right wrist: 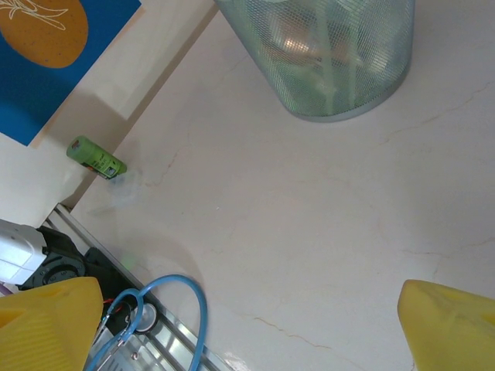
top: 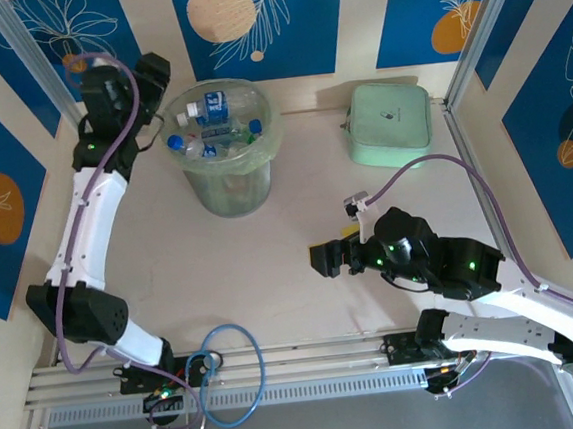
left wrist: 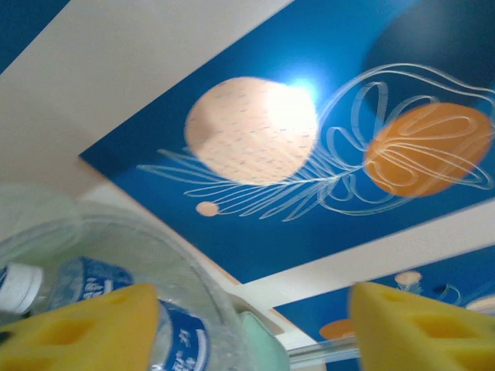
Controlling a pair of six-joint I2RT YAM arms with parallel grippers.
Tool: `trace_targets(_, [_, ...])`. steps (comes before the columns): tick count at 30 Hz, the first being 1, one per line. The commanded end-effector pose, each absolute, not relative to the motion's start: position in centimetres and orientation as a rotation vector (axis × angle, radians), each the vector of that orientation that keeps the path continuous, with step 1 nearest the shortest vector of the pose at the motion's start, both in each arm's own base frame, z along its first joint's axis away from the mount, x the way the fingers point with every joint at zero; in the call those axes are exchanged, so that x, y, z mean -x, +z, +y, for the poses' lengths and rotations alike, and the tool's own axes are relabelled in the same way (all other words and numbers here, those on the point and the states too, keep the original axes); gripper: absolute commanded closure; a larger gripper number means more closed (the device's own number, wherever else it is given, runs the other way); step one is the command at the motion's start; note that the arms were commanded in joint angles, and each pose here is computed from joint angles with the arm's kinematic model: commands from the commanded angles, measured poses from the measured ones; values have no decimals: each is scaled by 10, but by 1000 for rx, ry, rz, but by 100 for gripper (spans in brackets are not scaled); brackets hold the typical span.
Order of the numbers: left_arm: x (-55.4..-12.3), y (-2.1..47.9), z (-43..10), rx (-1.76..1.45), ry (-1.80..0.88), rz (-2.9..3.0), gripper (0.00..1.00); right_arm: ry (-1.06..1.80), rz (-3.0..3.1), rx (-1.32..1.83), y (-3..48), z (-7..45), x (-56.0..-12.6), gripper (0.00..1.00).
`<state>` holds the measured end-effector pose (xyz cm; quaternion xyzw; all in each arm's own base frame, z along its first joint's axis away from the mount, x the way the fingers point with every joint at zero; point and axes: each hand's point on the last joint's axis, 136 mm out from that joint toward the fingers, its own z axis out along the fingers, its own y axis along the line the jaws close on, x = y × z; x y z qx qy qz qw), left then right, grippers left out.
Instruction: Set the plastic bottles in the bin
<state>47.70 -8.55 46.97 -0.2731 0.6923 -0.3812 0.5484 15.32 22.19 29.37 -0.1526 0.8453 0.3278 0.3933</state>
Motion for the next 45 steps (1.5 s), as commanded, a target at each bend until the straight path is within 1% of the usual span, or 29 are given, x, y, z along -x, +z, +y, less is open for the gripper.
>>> trace_targets(1, [-481,486,-106,435,-890,1727,49,859,2119,393,297,225,-154,3])
trace_targets(2, [-489,487,-123,372,-957,1748,55,860,2122,390,296,226,-155,3])
trace_targets(4, [-501,485,-152,287,-1044,1779,63,863,2126,392,295,228,-156,4])
trace_targets(5, [-505,484,-166,249,-1077,1787,65,863,2130,390,294,229,-157,5])
trace_targets(8, [-519,469,-200,177,-1114,1825,74,860,2137,380,292,229,-158,5])
trace_targets(10, [-528,455,-214,170,-1136,1859,76,860,2139,374,292,228,-158,6])
trace_targets(14, [-538,426,-233,168,-1158,1921,77,850,2144,363,293,223,-157,6])
trace_targets(18, [-542,411,-243,146,-1150,1949,77,845,2148,359,292,222,-158,6])
trace_targets(24, [-548,378,-233,220,-1035,2031,80,854,2147,363,294,224,-158,7])
trace_targets(30, [-542,339,-223,290,-942,2123,81,847,2137,361,299,221,-158,7])
trace_targets(35, [-537,320,-223,319,-960,2149,81,851,2129,356,300,217,-157,7])
trace_targets(39, [-536,340,-225,309,-1008,2093,80,853,2126,358,301,215,-155,7])
trace_targets(45, [-525,414,-223,263,-1064,1940,72,861,2113,355,305,213,-153,7])
